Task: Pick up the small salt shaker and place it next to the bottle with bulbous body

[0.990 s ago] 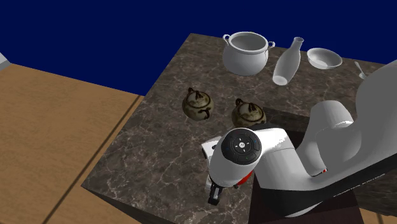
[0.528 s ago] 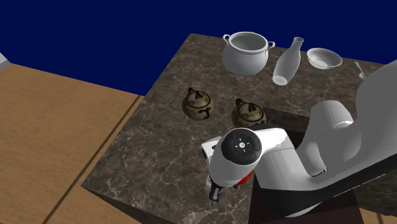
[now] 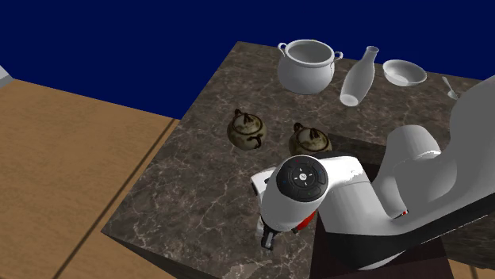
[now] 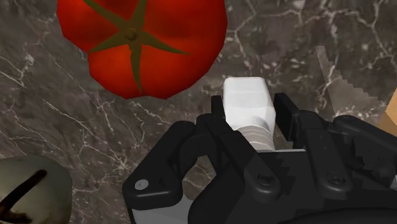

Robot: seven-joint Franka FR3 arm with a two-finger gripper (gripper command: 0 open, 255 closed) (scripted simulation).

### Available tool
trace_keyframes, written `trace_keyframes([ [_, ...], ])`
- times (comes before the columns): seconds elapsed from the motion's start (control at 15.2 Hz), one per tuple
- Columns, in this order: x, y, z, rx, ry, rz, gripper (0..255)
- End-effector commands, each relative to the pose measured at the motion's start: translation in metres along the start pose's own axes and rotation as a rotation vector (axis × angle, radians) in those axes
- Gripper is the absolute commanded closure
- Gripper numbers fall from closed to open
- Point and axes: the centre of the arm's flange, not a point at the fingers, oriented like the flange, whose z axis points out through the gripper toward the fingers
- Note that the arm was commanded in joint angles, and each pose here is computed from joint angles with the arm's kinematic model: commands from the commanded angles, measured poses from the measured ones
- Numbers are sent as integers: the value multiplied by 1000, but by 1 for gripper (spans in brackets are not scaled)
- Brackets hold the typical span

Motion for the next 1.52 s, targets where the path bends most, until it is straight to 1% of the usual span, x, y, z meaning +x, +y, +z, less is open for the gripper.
trace_keyframes([
  [0.0,0,1,-9,0,0,0,255],
  [1.45,11,14,-124,0,0,0,255],
])
